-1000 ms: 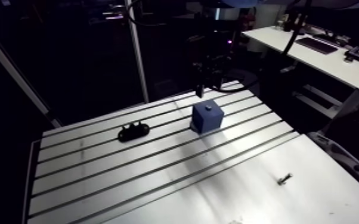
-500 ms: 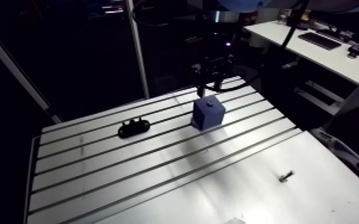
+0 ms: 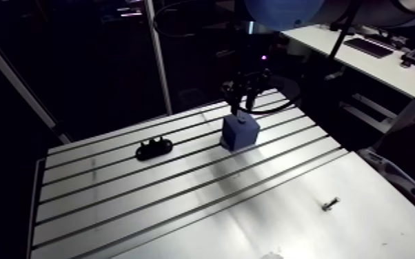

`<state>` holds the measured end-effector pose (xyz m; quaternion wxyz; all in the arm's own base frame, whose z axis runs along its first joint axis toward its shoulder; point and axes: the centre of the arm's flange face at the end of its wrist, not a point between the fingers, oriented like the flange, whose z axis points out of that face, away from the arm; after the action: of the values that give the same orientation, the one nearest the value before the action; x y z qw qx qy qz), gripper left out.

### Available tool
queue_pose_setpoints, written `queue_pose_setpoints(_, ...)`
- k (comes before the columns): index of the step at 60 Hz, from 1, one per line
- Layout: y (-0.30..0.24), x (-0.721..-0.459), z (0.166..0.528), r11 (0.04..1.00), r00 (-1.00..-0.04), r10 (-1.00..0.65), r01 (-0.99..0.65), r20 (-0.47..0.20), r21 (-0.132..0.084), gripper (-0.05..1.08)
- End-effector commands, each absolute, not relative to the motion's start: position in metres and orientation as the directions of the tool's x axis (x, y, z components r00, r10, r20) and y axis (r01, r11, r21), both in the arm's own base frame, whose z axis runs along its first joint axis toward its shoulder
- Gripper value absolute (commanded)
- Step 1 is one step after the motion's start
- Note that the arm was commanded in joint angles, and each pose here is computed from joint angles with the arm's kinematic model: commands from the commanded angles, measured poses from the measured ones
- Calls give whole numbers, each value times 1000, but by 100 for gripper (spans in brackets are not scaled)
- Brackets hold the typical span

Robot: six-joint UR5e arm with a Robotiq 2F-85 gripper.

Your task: Pick up the M10 bolt and insert it into the hex recess until seated.

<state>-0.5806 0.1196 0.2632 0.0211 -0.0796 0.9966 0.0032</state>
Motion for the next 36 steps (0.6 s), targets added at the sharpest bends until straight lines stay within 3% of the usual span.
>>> queue_pose_setpoints(1, 123, -581, 260, 988, -988, -152, -153, -37, 9, 49)
queue_pose_setpoints(27, 127, -586, 251, 991, -990, -133, -133, -53, 2, 49)
queue_pose_setpoints(36, 129, -586, 253, 995, -993, -98, -99, -70, 14, 49)
